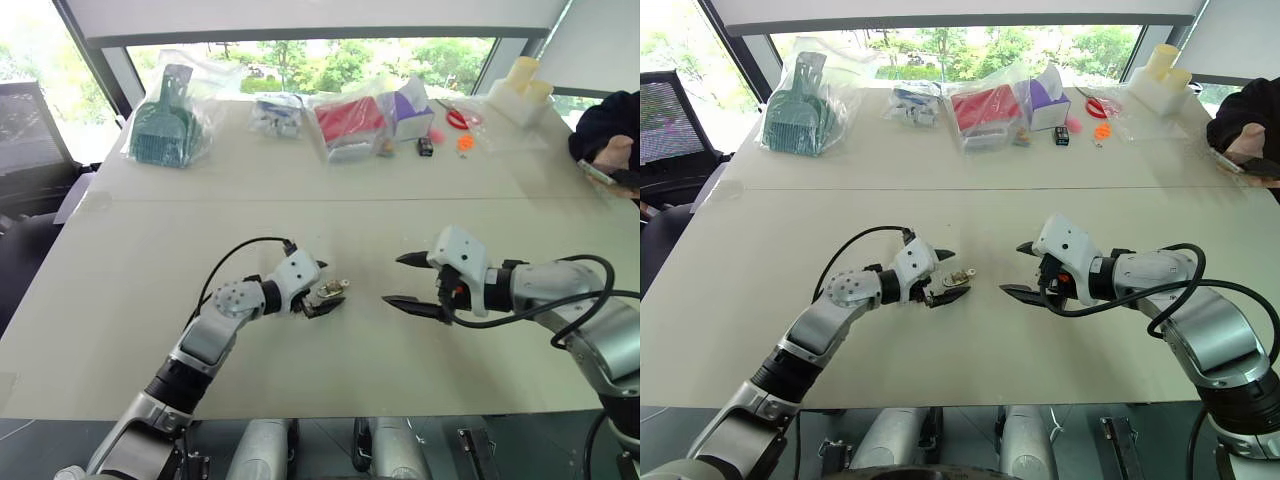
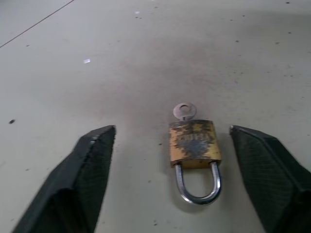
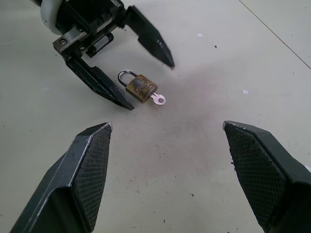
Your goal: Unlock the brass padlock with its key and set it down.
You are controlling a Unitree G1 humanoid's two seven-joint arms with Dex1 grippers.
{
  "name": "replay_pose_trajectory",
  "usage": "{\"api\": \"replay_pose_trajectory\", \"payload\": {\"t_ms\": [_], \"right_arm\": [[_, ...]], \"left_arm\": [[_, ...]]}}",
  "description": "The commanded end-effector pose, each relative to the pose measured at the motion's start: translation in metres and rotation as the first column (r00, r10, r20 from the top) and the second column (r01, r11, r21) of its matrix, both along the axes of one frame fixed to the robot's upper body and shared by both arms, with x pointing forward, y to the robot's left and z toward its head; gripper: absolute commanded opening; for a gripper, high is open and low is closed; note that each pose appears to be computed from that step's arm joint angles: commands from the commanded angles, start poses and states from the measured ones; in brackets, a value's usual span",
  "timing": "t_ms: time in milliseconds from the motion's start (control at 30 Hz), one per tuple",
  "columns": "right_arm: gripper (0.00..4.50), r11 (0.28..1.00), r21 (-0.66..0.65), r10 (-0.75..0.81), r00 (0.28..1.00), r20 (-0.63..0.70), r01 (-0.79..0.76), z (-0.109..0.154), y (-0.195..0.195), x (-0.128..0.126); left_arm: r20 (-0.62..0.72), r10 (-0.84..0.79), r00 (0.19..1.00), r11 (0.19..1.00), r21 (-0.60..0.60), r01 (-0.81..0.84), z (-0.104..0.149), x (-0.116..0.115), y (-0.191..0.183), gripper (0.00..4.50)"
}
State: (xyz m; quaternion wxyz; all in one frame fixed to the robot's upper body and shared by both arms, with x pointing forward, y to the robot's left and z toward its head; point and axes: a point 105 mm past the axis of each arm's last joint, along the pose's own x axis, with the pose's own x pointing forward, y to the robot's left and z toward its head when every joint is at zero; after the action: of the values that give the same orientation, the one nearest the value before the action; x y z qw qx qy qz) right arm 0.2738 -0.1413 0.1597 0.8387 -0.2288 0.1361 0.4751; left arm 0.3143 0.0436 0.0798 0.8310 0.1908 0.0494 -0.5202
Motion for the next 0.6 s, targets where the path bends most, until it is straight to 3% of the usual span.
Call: {"api": "replay_pose_trajectory", "payload": {"t_ms": [33, 133, 167, 333, 600], "right_arm": [[3.83, 1.0, 0.005, 0.02, 0.998, 0.054, -0.021, 0.012, 0.003, 0.0], [3.83, 0.999, 0.006, 0.033, 0.998, 0.06, -0.033, 0.012, 0.007, 0.002], [3.83, 0.999, 0.006, 0.04, 0.997, 0.065, -0.04, 0.012, 0.009, 0.003], [3.83, 0.999, -0.013, 0.036, 0.988, 0.15, -0.035, 0.012, 0.02, 0.019], [3.83, 0.96, -0.239, 0.242, 0.861, 0.447, -0.146, 0.006, 0.052, 0.039]], "left_arm": [[-0.018, 0.016, 1.0, 0.998, 0.065, -0.015, -0.008, -0.002, 0.015, 2.04], [-0.035, 0.022, 0.999, 0.997, 0.071, -0.019, -0.004, -0.004, 0.024, 0.88], [-0.04, 0.021, 0.999, 0.997, 0.071, -0.018, -0.002, -0.004, 0.026, 0.77], [-0.039, -0.026, 0.999, 0.998, 0.047, 0.027, 0.019, -0.001, 0.032, 0.77], [-0.058, -0.324, 0.944, 0.945, 0.025, 0.326, 0.098, 0.003, 0.058, 0.77]]}}
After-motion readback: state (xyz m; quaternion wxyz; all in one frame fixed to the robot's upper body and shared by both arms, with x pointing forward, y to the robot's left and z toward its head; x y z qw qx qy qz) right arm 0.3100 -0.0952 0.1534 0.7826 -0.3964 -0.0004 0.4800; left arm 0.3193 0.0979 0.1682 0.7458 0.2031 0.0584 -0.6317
